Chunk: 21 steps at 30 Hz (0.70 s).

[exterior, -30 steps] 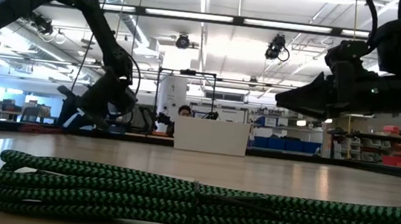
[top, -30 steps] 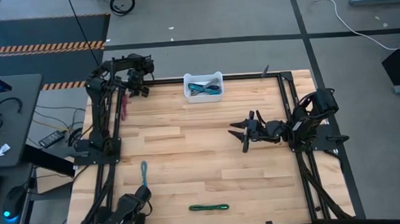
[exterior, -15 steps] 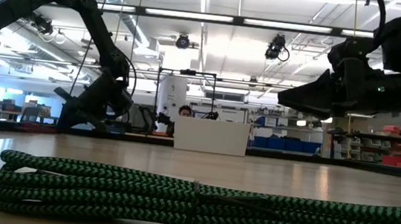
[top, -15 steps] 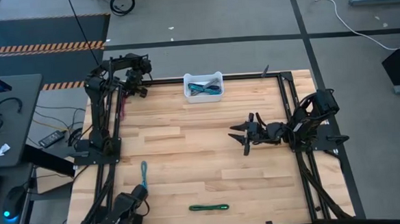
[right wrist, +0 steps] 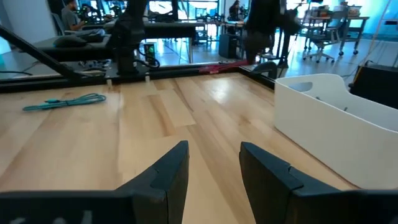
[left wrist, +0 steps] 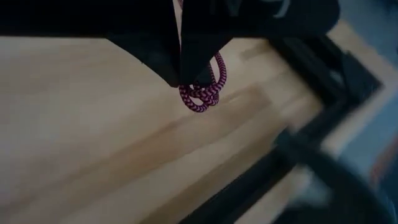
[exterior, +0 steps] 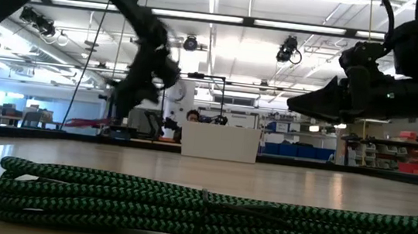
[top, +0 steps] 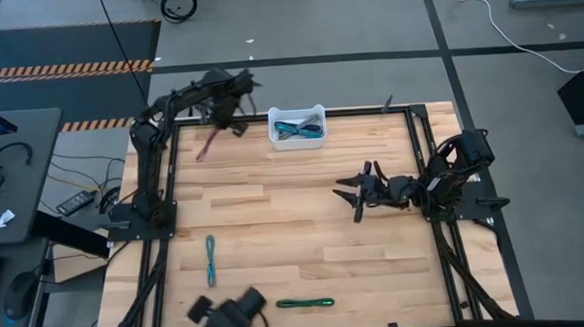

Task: Pick and place USB-C Cables
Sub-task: Put the red charger cable into the white bin

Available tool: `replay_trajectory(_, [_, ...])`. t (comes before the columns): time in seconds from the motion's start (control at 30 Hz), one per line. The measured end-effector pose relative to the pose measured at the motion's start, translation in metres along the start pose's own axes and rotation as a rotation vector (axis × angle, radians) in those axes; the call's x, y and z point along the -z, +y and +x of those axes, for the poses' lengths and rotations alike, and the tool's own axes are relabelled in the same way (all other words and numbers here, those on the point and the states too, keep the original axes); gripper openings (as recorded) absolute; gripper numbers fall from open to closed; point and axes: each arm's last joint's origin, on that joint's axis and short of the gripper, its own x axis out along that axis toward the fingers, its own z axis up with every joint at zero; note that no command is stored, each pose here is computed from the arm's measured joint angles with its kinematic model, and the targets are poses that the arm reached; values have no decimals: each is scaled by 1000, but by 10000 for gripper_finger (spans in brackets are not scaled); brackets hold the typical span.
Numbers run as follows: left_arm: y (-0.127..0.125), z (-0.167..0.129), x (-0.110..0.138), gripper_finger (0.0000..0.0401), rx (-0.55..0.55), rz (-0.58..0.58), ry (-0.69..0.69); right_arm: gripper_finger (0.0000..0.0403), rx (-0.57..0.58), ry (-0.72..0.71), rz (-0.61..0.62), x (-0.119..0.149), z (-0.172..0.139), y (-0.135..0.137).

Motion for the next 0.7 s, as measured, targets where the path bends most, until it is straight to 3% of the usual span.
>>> replay_trajectory(0.17, [-41,-75,3,1,24,190,-221,148,24,0,1,0,2,-4])
replay_trajectory(0.3, [-66,-130,3,1,54,364,-485,148,42,0,-2,0,3,-8])
replay_trajectory(0.4, [-86,-155,-2,1,165,481,-711,148,56,0,-14,0,4,-11])
replay_trajectory(0.47, [-100,-158,-8,1,251,561,-804,148,64,1,-16,0,4,-12])
replay_trajectory(0.53, [-116,-150,-17,1,267,632,-859,148,70,1,-15,0,4,-13])
replay_trajectory(0.7, [-147,-118,-37,1,297,764,-866,148,70,0,-13,0,4,-13])
